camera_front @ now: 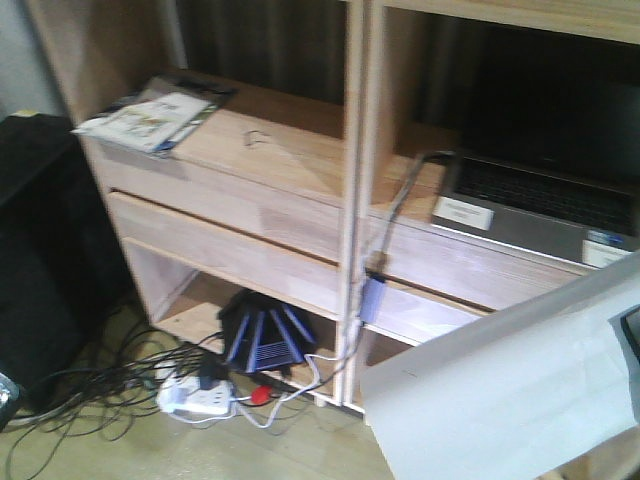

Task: Grab stapler and paper to desk for stapling
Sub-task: 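Drive the base away from the shelf toward the desk, holding both items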

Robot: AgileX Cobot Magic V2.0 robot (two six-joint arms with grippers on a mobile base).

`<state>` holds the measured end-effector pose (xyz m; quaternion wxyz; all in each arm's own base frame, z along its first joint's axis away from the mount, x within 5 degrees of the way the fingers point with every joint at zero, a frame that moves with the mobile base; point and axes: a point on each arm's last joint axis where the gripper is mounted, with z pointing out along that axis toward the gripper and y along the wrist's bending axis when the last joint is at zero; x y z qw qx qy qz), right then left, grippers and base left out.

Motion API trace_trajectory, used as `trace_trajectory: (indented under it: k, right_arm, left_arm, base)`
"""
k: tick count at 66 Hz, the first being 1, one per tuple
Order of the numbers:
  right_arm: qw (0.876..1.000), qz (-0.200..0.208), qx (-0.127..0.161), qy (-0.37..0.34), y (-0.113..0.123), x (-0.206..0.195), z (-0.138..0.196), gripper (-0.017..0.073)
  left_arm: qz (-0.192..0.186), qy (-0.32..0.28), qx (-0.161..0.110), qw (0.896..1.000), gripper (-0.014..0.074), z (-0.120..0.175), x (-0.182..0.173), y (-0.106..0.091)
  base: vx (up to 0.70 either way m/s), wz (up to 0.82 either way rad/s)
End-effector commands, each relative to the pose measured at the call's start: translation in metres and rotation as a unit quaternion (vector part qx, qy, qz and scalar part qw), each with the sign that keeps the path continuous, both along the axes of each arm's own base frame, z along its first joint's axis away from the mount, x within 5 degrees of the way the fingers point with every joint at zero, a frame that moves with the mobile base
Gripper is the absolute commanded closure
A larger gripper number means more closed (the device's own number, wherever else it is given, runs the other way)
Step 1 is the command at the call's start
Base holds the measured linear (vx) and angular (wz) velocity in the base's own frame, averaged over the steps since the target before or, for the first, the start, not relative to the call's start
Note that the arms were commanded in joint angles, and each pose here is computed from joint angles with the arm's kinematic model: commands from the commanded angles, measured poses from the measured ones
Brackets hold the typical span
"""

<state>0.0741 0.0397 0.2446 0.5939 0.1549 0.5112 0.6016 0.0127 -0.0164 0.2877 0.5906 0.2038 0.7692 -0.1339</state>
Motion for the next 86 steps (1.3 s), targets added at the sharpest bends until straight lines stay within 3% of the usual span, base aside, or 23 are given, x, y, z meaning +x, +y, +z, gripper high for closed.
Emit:
trace_trajectory:
  k: [1, 86]
  right_arm:
    - [1.000, 0.008, 0.008, -0.024, 0.0004, -0.0025, 0.0031, 0.0561]
    - [1.000, 0.008, 0.008, -0.024, 0.0004, -0.0025, 0.0031, 0.0561]
  left_arm:
    - [0.005, -0.055, -0.039, 0.998, 0.0600, 0.0190, 0.0014, 0.0000]
    - [0.005, -0.055, -0.039, 0.998, 0.0600, 0.0190, 0.0014, 0.0000]
  base:
    - [0.03, 0.65]
    - [0.11, 0.61]
